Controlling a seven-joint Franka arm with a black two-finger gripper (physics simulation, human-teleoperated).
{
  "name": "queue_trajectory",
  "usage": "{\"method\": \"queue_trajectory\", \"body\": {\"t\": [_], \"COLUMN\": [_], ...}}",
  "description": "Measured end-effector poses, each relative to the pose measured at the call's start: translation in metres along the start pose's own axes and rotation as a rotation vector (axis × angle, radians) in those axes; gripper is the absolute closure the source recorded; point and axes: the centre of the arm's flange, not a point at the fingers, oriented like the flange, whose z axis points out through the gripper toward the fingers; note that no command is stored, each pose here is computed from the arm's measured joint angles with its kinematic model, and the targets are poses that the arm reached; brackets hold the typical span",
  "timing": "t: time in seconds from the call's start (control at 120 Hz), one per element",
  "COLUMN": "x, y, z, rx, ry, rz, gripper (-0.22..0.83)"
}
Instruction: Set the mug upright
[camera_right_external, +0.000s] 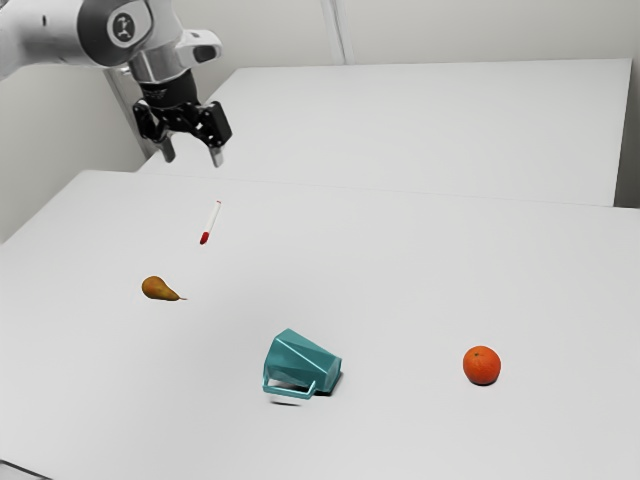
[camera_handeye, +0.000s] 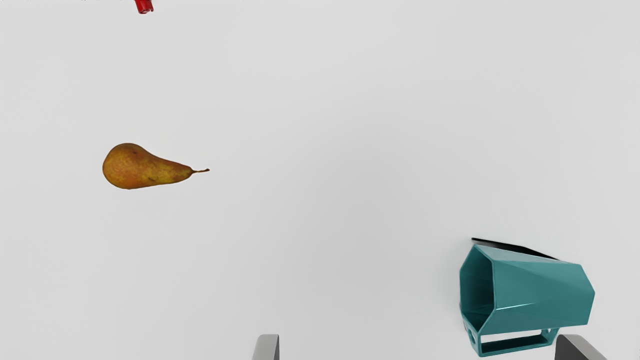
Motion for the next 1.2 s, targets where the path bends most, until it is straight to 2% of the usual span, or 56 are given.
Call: {"method": "queue_trajectory", "body": {"t": [0.325, 0.542, 0.833, 1.0, 1.2], "x": [0.003, -0.018, -0.048, -0.056, -0.072], "y": [0.001, -0.014, -0.005, -0.013, -0.009], "z": [0.012, 0.036, 0.117, 0.169, 0.225], "rx": [-0.025, -0.115, -0.339, -0.491, -0.619], "ry": [-0.026, -0.094, -0.112, -0.089, -0.108], "rz": [-0.014, -0.064, 0.034, 0.053, 0.070], "gripper": [0.00, 0.00, 0.00, 0.00, 0.00]}}
